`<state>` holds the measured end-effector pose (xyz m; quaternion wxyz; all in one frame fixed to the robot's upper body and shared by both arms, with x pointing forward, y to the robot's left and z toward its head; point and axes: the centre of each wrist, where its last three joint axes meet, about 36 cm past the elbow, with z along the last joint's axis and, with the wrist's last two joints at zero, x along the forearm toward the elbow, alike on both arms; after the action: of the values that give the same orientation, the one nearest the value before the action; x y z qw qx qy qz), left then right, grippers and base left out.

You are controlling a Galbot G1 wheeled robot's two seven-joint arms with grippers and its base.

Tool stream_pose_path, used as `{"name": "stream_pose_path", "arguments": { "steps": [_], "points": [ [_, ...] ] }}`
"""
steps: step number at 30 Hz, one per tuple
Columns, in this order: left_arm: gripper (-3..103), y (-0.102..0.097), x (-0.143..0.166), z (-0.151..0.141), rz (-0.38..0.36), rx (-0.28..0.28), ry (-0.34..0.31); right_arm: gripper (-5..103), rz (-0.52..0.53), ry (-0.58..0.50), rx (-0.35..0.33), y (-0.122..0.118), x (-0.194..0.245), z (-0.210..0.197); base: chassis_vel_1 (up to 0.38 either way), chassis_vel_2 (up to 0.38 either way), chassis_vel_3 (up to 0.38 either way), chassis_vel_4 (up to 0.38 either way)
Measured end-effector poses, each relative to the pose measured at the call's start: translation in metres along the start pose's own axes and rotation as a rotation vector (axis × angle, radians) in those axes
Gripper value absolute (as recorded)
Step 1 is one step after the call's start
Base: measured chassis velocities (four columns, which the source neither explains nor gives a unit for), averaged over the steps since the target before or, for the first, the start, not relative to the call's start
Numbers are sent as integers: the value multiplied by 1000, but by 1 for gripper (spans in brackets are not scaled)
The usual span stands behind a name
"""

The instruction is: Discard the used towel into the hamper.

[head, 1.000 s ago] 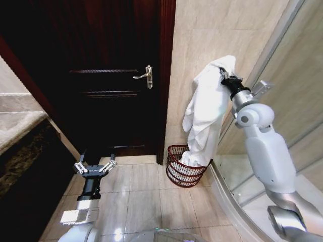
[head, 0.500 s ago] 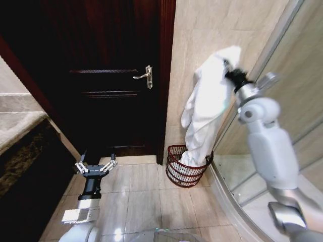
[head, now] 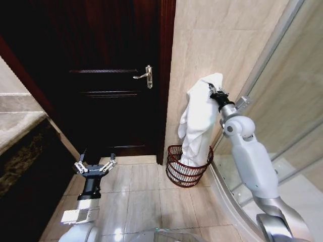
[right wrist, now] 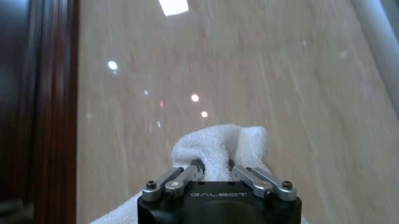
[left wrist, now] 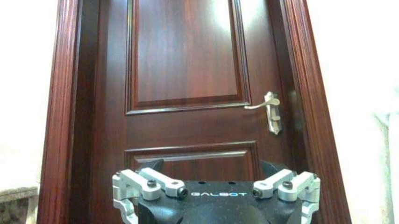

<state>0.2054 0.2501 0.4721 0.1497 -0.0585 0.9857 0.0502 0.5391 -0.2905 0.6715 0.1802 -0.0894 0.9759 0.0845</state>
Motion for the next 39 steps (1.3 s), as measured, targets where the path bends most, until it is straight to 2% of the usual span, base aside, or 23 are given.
{"name": "stream_pose_path", "arguments": {
  "steps": [4,8,11,12,13,16,20,32,39],
  "points": [
    [100,0,0,-1,-1,0,-1,14,-27,-53,2,6,-7,-36,0,0,0,0],
    [100,1,1,-1,-2,-1,0,14,-45,-69,11,13,-11,-47,0,0,0,0],
    [100,1,1,-1,-2,-1,0,14,-37,-34,22,14,-15,-25,0,0,0,0],
    [100,1,2,-1,-2,-1,0,14,-25,-8,27,12,-17,-6,0,0,0,0],
    [100,1,2,-1,-2,-1,0,14,-25,-8,27,12,-17,-6,0,0,0,0],
    [100,1,2,-3,-2,-1,-2,14,8,50,30,5,-14,49,0,0,0,0],
    [100,1,2,-4,-3,-1,-3,14,30,81,10,2,-6,74,0,0,0,0],
    [100,1,2,-2,1,-14,5,14,76,141,-45,-10,20,109,0,0,0,0],
    [100,2,2,0,0,-16,7,14,80,175,-65,-10,32,127,0,0,0,0]
  ]
}}
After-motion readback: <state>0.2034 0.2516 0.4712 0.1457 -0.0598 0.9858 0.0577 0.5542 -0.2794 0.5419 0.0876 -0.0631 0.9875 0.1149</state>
